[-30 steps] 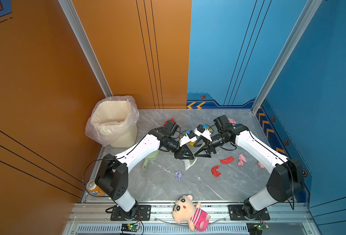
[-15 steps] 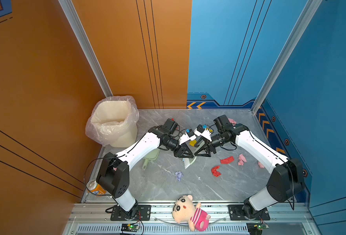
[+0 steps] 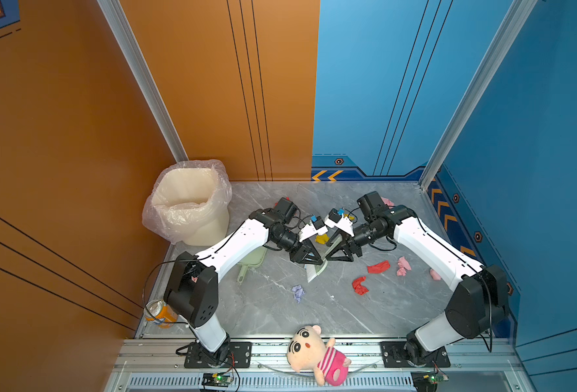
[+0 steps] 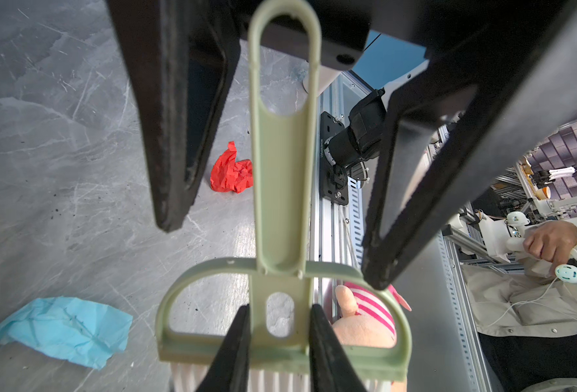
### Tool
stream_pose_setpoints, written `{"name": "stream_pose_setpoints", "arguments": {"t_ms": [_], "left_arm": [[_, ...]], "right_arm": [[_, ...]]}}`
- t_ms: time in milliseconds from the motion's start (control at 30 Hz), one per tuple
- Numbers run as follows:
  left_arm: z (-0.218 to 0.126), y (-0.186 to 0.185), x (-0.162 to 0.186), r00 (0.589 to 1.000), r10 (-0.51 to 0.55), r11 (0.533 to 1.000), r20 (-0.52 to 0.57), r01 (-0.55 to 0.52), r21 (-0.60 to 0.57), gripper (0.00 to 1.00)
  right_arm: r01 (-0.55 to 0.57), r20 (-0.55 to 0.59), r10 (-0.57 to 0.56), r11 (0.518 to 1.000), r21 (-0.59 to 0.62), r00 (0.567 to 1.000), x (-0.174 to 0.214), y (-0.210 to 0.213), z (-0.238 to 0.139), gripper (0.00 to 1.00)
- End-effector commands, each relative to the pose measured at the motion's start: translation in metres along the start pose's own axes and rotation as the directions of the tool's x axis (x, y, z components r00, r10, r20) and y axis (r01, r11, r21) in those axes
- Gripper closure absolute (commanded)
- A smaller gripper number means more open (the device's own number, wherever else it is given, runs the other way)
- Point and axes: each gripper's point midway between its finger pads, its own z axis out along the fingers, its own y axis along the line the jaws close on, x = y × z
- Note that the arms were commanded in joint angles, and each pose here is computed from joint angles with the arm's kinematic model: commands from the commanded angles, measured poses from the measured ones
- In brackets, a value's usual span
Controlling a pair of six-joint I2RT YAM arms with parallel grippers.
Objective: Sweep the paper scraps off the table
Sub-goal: 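Hold the brush near the right gripper while the right gripper closes in, then close the right gripper on the green brush handle beside the left gripper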
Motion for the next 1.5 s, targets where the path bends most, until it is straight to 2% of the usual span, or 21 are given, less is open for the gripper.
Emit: {"name": "stream_pose_setpoints", "arguments": {"t_ms": [0, 867, 1100, 1467], "left_arm": [[-0.001, -0.008, -0.007, 1.0, 0.012, 0.999, 0.012, -0.013, 0.046, 0.98], [0.009, -0.011, -0.006, 1.0, 0.01, 0.998, -0.016, -0.009, 0.069, 0.99], [0.009, -0.012, -0.004, 1.0, 0.001, 0.998, -0.027, 0.001, 0.065, 1.0], [0.009, -0.01, -0.004, 1.0, -0.003, 0.998, -0.028, 0.005, 0.067, 1.0]], "right_arm": [[0.027, -0.027, -0.027, 1.0, 0.006, 0.999, -0.001, 0.01, -0.006, 0.29], [0.045, -0.024, -0.046, 0.999, -0.025, 0.999, -0.002, 0.018, -0.005, 0.33], [0.042, -0.034, -0.043, 0.999, -0.03, 0.999, 0.0, 0.017, -0.003, 0.4], [0.046, -0.048, -0.047, 0.999, -0.021, 0.998, 0.002, 0.014, -0.002, 0.44]]}}
